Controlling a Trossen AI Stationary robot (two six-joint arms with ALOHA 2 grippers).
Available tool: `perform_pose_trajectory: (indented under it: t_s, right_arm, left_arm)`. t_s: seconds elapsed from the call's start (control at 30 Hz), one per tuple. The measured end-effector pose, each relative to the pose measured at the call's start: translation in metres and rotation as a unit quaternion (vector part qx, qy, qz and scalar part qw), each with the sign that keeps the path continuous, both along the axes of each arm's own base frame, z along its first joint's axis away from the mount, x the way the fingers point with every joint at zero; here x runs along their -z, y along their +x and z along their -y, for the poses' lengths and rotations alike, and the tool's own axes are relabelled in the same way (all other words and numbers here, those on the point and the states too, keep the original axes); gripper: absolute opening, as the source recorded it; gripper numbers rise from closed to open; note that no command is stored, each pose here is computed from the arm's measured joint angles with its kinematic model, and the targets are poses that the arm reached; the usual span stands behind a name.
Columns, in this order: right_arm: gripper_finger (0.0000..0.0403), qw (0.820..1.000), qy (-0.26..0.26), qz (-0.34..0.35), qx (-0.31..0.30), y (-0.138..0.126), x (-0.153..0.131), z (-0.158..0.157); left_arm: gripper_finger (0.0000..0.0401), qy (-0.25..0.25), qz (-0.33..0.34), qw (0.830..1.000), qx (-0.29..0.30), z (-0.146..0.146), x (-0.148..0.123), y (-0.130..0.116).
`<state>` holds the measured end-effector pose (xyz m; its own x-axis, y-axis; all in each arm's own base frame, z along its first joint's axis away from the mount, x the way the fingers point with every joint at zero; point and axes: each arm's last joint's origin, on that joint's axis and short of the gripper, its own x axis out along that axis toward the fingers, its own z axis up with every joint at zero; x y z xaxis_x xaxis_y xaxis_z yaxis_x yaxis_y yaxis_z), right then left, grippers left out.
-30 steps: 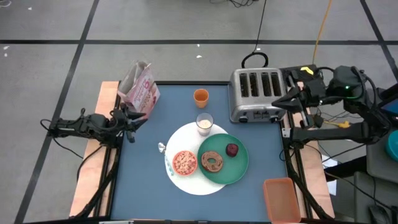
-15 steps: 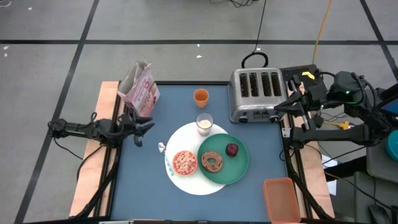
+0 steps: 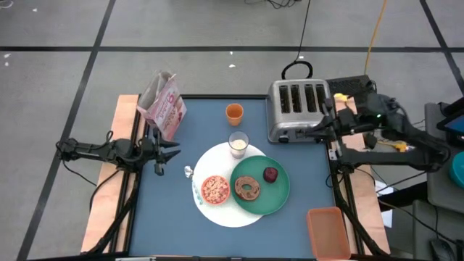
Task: Arrange a breakfast setting
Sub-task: Return to Home Position
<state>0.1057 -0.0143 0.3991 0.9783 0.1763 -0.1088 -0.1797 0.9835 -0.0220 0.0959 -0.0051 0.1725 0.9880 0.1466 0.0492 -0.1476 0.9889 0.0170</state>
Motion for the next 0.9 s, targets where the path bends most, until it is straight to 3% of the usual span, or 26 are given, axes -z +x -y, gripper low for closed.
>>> perform_pose_trajectory:
  t_s: [0.57,0.9]
  right_arm:
    - [0.0004,0.996,0.023,0.086,0.007,-0.014,0.107,-0.003]
    - [0.0004,0.989,0.014,0.111,0.095,-0.028,0.149,-0.002]
  left_arm:
    - [0.0136,0.034,-0.007,0.999,-0.002,0.000,0.000,0.000]
    - [0.0136,0.008,-0.004,1.000,0.000,0.000,0.000,0.000]
